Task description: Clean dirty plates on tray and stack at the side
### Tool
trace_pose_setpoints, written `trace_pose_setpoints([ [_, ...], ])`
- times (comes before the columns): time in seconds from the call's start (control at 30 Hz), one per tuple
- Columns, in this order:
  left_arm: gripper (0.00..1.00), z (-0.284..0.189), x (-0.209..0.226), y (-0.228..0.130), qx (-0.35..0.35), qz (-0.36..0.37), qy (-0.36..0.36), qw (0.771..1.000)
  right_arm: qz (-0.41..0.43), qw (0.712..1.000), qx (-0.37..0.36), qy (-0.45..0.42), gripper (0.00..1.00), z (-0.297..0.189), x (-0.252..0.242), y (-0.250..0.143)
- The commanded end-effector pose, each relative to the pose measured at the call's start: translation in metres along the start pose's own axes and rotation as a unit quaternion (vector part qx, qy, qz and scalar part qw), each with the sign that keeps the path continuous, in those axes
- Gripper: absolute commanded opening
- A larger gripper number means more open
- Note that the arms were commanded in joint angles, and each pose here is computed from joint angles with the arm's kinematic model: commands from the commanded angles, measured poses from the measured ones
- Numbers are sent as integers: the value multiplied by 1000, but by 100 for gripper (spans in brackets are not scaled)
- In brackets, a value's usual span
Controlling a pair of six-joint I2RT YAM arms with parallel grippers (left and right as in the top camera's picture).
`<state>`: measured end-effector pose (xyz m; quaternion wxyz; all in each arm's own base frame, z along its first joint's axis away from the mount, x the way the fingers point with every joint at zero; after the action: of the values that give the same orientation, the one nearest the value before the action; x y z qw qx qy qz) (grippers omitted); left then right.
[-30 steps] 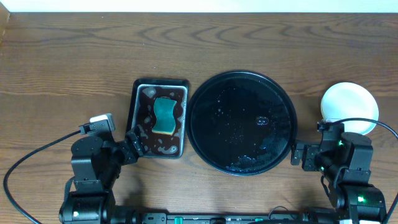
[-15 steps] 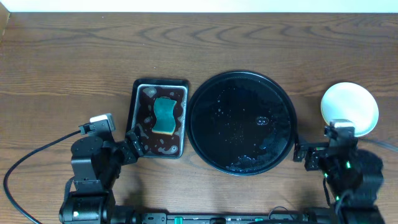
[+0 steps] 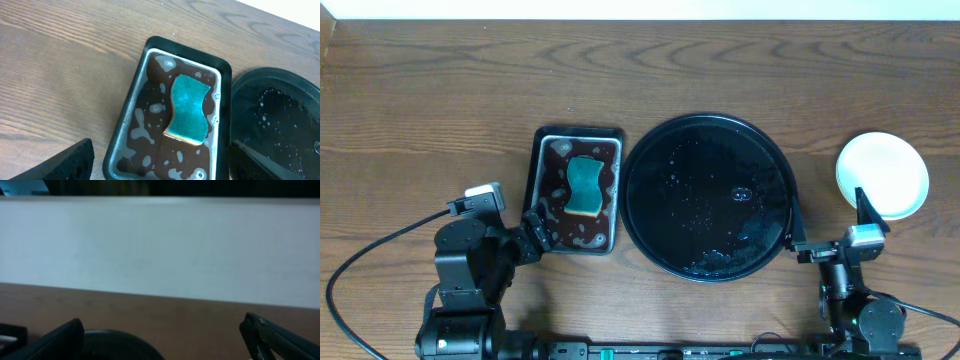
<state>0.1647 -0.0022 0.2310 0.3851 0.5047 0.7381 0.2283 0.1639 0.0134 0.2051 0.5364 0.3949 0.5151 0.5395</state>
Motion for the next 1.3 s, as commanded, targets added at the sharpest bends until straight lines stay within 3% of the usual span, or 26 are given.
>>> trace_pose_setpoints([
  [0.0, 86, 0, 0, -1, 0, 5, -2, 1000, 0, 1000, 23, -19, 99, -1, -2, -11],
  [0.17, 86, 0, 0, -1, 0, 5, -2, 1000, 0, 993, 119, -17, 99, -5, 0, -43],
  [1.27, 86, 0, 0, -1, 0, 6, -2, 1000, 1, 993, 117, -10, 99, -5, 2, -42],
])
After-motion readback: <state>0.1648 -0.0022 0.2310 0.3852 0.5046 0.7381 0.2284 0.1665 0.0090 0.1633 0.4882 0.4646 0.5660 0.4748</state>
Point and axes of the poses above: each gripper's point midway between its finger pads, its own z axis out along the fingers, its own x axis along the line the jaws close on, y = z × x, the point moved 8 cm from there along -z, back along the fingers, and after that the axes turned 6 degrees about -z, right-handed, at the moved point
